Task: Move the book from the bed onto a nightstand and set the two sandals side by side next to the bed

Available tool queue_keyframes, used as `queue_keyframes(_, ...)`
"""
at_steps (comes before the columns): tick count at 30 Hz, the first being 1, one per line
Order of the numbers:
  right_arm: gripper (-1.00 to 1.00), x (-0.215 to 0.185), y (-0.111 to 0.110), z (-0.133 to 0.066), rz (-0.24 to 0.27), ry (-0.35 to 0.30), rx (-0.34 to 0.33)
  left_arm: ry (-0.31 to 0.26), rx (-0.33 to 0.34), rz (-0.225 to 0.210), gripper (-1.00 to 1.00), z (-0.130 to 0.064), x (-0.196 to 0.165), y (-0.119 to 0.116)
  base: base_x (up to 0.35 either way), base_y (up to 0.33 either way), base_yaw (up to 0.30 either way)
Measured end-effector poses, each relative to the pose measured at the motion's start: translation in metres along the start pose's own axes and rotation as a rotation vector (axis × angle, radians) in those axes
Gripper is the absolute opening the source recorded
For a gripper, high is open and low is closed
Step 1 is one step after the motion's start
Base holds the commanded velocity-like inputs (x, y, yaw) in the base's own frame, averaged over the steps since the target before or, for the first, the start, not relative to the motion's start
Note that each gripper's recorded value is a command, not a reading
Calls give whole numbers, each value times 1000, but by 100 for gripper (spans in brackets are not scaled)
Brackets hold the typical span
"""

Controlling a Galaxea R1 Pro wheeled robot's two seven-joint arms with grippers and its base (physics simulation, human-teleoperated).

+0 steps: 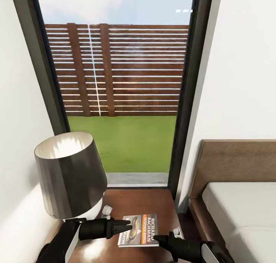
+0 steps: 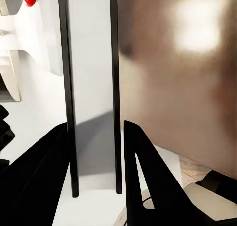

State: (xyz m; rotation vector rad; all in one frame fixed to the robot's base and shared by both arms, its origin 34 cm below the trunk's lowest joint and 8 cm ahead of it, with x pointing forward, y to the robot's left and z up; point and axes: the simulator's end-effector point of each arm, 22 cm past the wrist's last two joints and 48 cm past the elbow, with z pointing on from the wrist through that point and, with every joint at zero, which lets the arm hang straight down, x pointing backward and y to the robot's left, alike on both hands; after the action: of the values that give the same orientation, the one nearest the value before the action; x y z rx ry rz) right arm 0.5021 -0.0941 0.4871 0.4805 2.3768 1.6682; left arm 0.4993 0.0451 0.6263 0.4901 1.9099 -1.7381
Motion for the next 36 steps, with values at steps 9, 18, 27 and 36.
queue_keyframes(9,-100,4,-19,5,-2,0,1,0,0,0,100,0,15,13,0,0,0)
queue_keyframes(18,-100,5,-25,7,0,0,-1,-1,0,0,100,1,20,18,0,0,0)
queue_keyframes(27,-100,8,-43,12,-2,0,1,0,0,1,100,1,34,29,0,0,0)
queue_keyframes(36,-100,8,-42,12,-1,0,0,0,0,1,100,1,34,29,0,0,0)
